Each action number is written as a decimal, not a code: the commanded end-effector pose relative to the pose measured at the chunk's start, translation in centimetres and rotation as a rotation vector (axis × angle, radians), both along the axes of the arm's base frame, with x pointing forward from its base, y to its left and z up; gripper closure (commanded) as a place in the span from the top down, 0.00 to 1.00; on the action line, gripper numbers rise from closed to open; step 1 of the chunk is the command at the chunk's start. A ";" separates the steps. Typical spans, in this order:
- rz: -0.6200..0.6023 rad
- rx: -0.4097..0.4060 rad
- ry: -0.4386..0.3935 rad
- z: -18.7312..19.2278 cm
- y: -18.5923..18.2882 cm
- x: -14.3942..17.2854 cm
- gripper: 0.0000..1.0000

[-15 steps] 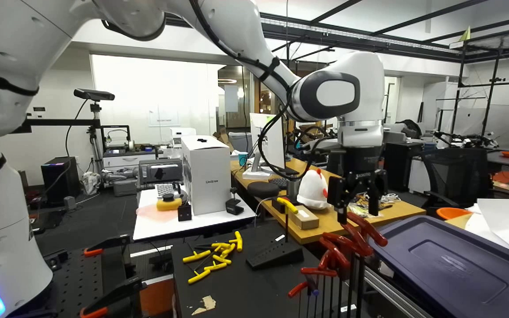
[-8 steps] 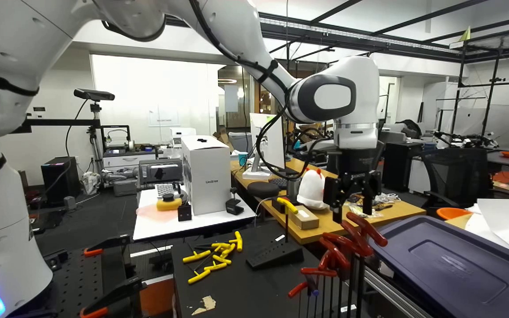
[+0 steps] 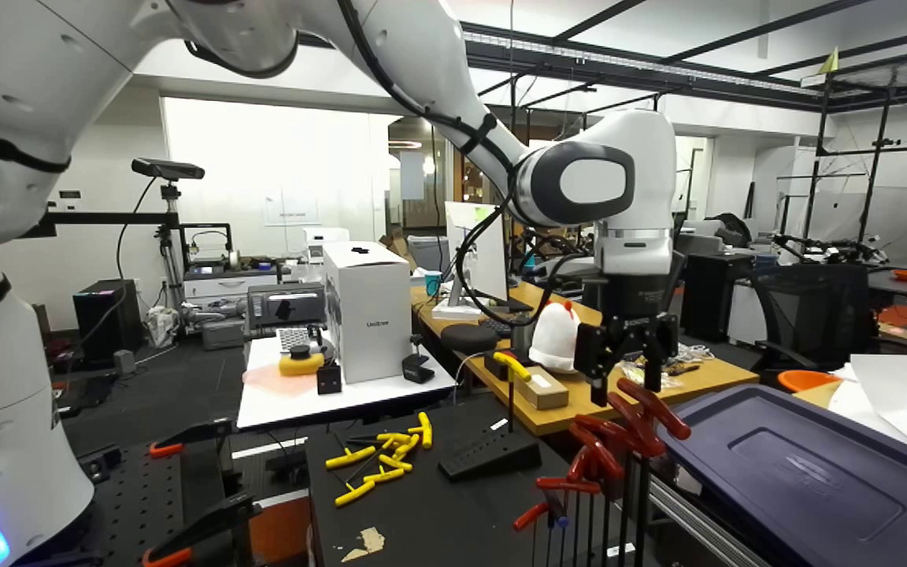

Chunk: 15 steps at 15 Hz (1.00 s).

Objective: Remove the longest red wrench from the holder and place it on the table

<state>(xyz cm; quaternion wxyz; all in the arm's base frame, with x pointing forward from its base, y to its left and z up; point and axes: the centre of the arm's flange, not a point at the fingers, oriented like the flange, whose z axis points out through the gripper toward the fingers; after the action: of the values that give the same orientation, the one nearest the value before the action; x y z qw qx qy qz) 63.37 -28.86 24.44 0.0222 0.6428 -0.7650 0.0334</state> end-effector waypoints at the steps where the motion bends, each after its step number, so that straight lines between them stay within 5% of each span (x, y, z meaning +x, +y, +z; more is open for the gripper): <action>1: -0.009 0.005 -0.002 0.5 0.1 -0.2 0.72; 10: 0.003 -0.005 -0.021 1.0 0.4 0.2 0.07; 15: 0.041 -0.015 -0.025 1.2 1.4 0.6 0.06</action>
<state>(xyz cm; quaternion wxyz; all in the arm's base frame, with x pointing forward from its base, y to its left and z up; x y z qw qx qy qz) 64.16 -28.27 25.11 0.0173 0.6489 -0.7595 0.0415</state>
